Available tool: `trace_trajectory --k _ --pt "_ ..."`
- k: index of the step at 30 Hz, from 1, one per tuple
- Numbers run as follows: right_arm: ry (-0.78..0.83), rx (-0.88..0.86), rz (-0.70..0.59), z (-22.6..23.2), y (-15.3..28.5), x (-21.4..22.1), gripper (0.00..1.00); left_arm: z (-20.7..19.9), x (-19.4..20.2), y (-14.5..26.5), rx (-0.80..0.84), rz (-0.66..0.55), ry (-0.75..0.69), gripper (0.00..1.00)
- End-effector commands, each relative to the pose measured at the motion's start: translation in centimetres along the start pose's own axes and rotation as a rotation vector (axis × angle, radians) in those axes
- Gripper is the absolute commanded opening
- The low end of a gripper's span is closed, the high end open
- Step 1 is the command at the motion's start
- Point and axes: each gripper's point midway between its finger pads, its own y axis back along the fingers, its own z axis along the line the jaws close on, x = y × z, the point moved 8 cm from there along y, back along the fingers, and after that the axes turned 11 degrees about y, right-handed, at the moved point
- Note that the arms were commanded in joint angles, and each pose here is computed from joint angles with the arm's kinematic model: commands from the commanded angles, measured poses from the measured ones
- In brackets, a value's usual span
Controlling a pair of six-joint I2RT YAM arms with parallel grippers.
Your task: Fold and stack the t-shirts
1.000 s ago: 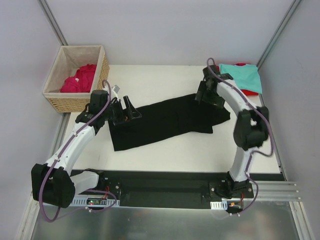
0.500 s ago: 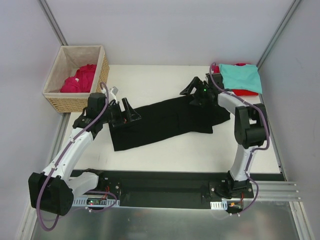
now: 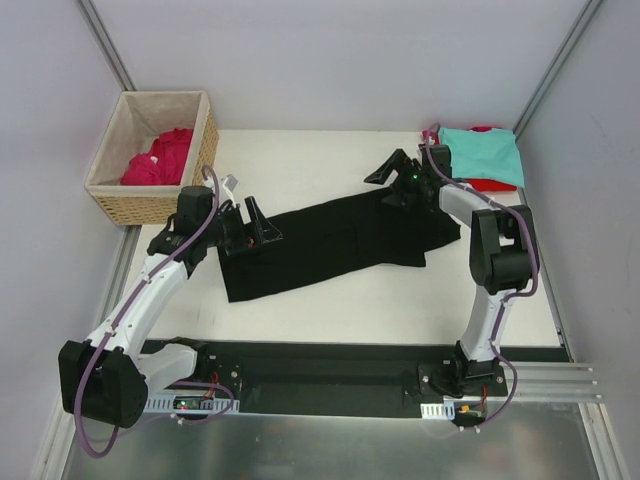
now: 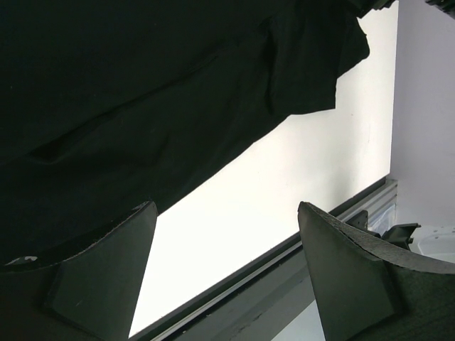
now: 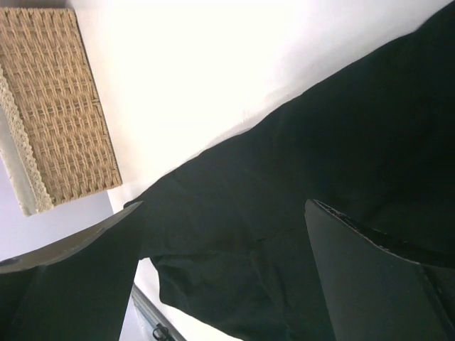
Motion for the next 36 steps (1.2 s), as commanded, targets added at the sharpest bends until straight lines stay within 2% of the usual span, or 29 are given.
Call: trace_trajectory --k 1,10,22,32,36 --pt "0.082 0.023 -0.127 1.9 3.6 -2.7 0.97 -0.8 -0.8 0.4 0.026 -0.026 -0.025 0.81" --pt "0.062 0.103 -0.128 -0.9 2.6 -3.4 0.96 -0.7 -1.0 0.4 0.015 -0.035 -0.029 0.81" --pt "0.023 0.118 -0.096 -3.0 -1.7 -4.6 0.97 -0.5 -1.4 -0.1 -0.006 -0.038 -0.026 0.81" --pt "-0.057 0.051 -0.046 -2.7 -8.3 -6.7 0.97 -0.7 -2.3 -0.5 -0.014 -0.043 -0.038 0.81" --pt "-0.034 -0.050 -0.033 0.1 -10.6 -7.3 0.97 -0.4 -2.6 -0.9 -0.024 -0.030 -0.026 0.81"
